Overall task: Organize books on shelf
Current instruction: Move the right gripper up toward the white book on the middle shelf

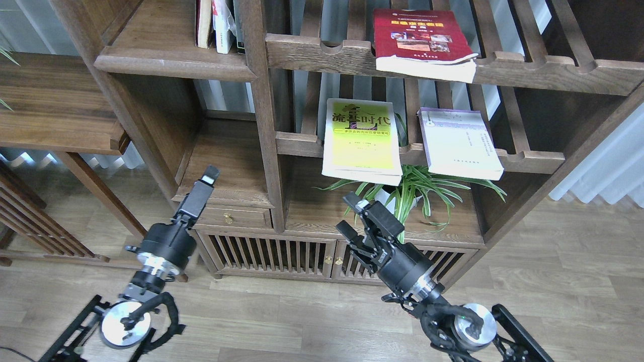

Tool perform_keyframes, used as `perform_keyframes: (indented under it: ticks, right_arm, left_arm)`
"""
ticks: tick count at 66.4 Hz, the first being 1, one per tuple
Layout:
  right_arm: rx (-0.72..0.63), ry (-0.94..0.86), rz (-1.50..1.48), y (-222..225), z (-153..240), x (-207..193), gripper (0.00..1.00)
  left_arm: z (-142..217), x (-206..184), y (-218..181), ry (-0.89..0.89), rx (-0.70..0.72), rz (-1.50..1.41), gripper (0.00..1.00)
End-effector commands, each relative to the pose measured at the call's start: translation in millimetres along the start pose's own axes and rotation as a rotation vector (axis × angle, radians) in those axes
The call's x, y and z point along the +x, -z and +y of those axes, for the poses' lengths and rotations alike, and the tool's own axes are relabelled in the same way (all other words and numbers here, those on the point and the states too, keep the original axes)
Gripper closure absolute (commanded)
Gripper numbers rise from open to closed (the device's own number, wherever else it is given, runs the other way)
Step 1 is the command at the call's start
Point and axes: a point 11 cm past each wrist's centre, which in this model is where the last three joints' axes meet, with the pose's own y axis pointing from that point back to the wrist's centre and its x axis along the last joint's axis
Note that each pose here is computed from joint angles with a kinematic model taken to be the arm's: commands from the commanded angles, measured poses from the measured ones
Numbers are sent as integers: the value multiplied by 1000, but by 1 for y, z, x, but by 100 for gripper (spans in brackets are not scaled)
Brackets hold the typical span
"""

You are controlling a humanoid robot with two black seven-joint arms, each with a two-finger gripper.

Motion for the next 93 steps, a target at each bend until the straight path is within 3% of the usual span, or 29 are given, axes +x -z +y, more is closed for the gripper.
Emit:
perform_keyframes:
  ticks: [1,38,69,85,93]
  right_arm:
    - [10,25,6,0,4,0,1]
    - [163,73,47,45,12,15,1]
    - [201,64,44,55,12,12,1]
    - [500,60,38,87,21,14,1]
    - [536,46,32,88,26,19,1]
  left_arm:
    - [3,4,-3,-9,-13,5,0]
    - [7,8,-37,13,-114,-2,0]
    - [7,10,-49,9,-147,-7,0]
    - [7,10,-54,7,-163,-9,0]
    - [7,10,-55,8,-164,-10,0]
